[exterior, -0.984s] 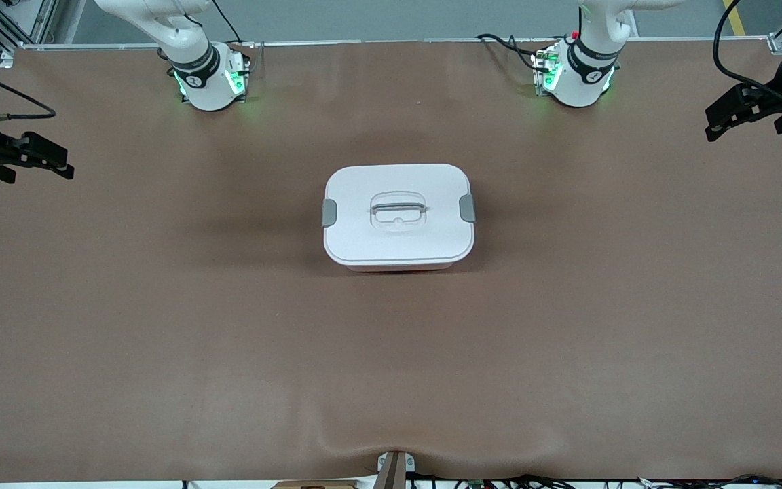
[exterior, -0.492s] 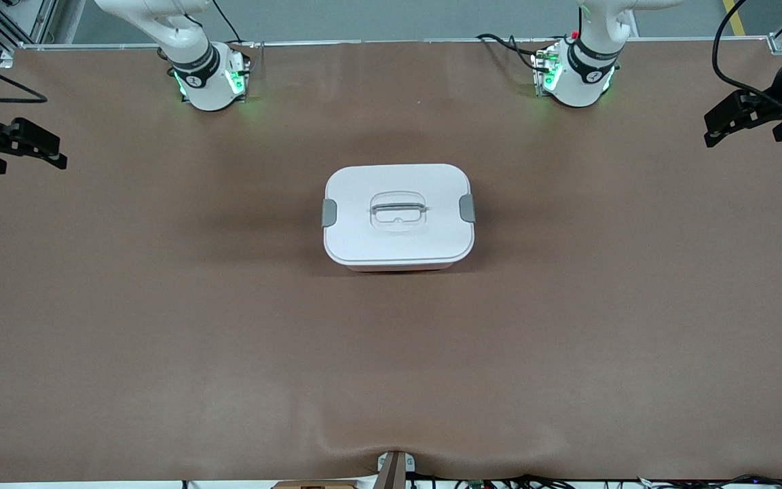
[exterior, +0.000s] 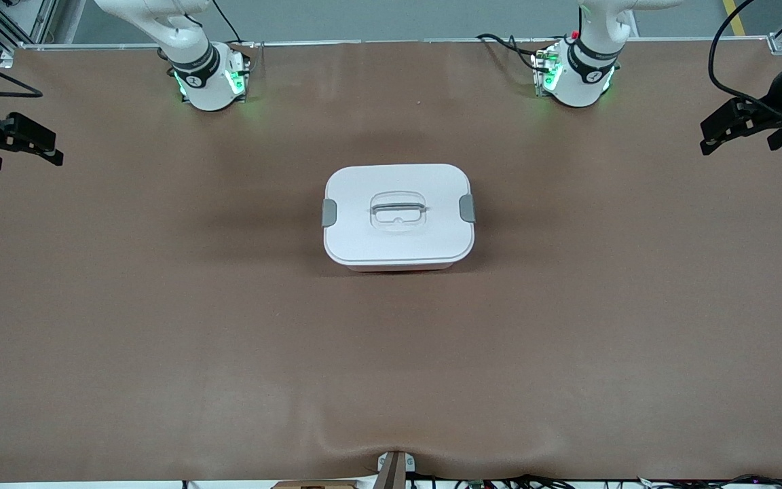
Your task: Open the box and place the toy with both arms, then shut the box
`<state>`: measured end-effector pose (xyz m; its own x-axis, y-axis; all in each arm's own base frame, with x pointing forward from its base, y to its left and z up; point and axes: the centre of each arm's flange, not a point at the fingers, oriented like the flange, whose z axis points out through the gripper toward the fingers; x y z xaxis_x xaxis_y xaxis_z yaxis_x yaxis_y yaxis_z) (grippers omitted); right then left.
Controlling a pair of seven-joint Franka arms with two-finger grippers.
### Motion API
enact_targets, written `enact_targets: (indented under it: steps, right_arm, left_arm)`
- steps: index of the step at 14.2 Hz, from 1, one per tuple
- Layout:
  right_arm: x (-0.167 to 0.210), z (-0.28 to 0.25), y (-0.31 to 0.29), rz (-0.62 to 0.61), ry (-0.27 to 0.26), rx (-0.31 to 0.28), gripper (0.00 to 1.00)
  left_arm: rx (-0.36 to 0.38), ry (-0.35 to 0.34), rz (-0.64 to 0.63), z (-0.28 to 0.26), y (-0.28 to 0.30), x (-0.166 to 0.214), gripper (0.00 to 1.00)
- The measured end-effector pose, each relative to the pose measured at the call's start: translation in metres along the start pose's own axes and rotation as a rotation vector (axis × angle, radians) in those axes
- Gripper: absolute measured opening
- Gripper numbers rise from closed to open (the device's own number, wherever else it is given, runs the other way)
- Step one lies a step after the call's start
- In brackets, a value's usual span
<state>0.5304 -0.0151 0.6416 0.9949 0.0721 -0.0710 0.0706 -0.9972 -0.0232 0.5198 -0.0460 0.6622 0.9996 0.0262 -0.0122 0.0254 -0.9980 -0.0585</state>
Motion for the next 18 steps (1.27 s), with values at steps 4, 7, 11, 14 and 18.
enact_targets:
  steps: [4, 7, 11, 14, 18]
  right_arm:
    - [-0.003, 0.003, -0.001, 0.000, -0.027, 0.002, 1.00]
    - [-0.005, 0.004, 0.004, 0.009, -0.044, 0.004, 1.00]
    - [-0.005, 0.005, 0.016, 0.033, -0.044, 0.005, 1.00]
    - [-0.003, 0.005, 0.014, 0.029, -0.034, 0.004, 1.00]
    - [-0.002, 0.006, 0.013, 0.026, -0.036, 0.004, 1.00]
  left_arm:
    - [-0.002, 0.008, 0.000, 0.000, 0.000, 0.001, 1.00]
    - [-0.005, 0.024, -0.002, -0.001, -0.001, 0.003, 1.00]
    - [-0.005, 0.022, -0.004, 0.001, -0.002, 0.004, 1.00]
    - [-0.006, 0.030, -0.004, 0.000, -0.002, 0.005, 1.00]
    - [-0.006, 0.027, -0.004, 0.004, -0.001, 0.007, 1.00]
